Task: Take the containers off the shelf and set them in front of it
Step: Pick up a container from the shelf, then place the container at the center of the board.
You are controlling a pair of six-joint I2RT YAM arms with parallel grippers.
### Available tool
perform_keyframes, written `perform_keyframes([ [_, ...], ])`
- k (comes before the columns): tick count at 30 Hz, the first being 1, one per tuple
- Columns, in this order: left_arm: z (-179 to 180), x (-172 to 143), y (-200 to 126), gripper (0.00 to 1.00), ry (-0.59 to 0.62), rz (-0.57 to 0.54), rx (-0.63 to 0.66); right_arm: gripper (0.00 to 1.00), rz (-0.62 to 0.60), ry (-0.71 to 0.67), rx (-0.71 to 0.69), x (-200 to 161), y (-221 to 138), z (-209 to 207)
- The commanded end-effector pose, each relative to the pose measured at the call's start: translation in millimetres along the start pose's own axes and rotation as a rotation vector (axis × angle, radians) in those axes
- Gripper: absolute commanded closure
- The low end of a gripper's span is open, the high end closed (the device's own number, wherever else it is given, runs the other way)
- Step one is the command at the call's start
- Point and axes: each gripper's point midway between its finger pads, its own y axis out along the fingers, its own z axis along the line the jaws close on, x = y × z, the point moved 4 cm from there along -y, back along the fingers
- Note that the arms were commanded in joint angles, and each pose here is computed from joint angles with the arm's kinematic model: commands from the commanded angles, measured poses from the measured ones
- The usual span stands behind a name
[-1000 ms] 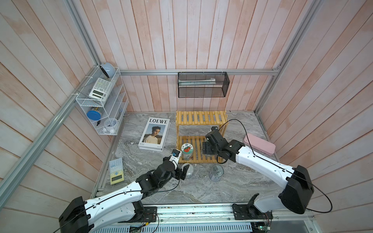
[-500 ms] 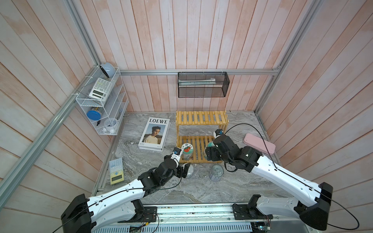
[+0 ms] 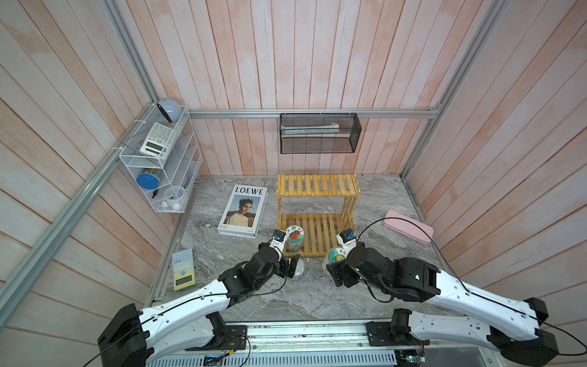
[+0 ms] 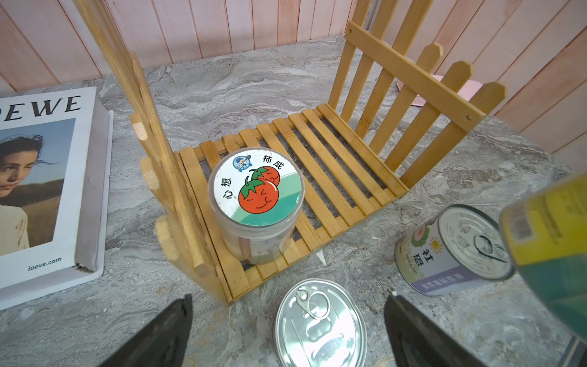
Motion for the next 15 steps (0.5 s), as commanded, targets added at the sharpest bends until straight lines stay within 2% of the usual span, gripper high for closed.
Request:
perform_keyframes([
  [1,-0.3,9.4,-2.0,0.0,-0.015,-0.012,0.001,0.56,-0.027,-0.009,-0.039,-9.3,-4.9,-2.6],
  [9,1.2,6.6,-3.4,0.0,-0.023,-0.009,0.005,0.56,0.006,-0.092,-0.066,-44.0,6.2,8.1],
  [15,1.6,7.8,-3.8,0.0,-0.018,-0.01,0.01,0.56,0.04,-0.098,-0.091,-68.3,21.7,1.1],
])
